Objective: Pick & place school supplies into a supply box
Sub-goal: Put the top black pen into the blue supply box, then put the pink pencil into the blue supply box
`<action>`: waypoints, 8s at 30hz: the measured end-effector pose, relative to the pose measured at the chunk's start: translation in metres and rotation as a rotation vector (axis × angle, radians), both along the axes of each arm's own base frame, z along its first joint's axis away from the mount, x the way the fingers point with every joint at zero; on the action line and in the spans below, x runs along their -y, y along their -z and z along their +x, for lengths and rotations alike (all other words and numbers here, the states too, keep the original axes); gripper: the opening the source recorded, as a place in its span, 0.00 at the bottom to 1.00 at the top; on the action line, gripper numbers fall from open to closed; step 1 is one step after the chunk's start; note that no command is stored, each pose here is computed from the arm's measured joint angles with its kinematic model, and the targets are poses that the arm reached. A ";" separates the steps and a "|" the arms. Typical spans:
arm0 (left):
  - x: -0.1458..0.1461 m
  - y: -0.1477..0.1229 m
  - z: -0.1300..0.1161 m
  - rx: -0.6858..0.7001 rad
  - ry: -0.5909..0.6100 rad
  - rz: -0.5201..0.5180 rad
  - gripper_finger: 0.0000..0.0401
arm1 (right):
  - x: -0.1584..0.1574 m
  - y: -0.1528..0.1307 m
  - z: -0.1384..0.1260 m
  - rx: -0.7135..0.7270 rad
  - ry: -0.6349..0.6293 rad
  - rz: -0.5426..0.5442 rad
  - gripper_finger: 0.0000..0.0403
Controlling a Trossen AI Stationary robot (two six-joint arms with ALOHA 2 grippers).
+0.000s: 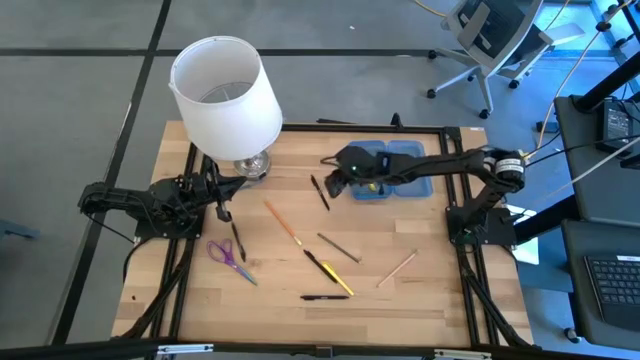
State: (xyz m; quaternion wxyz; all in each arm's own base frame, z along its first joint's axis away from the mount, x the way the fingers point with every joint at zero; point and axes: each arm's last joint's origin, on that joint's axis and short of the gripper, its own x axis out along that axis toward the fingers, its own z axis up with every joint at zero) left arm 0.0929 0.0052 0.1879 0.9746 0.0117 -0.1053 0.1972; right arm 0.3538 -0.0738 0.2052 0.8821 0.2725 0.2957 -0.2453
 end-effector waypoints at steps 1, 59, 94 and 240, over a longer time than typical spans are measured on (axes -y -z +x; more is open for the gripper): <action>0.000 0.000 0.000 -0.001 0.000 0.000 0.01 | -0.003 0.002 0.003 0.015 -0.013 -0.005 0.43; 0.000 0.000 0.000 0.001 0.000 -0.002 0.01 | -0.033 0.089 0.023 -0.259 -0.175 -0.038 0.09; 0.000 0.001 0.000 0.004 0.012 -0.046 0.01 | -0.015 0.041 -0.091 -0.296 0.324 0.049 0.10; -0.001 0.002 0.000 0.004 -0.014 -0.052 0.01 | -0.197 0.072 -0.150 -0.647 -0.821 -0.026 0.05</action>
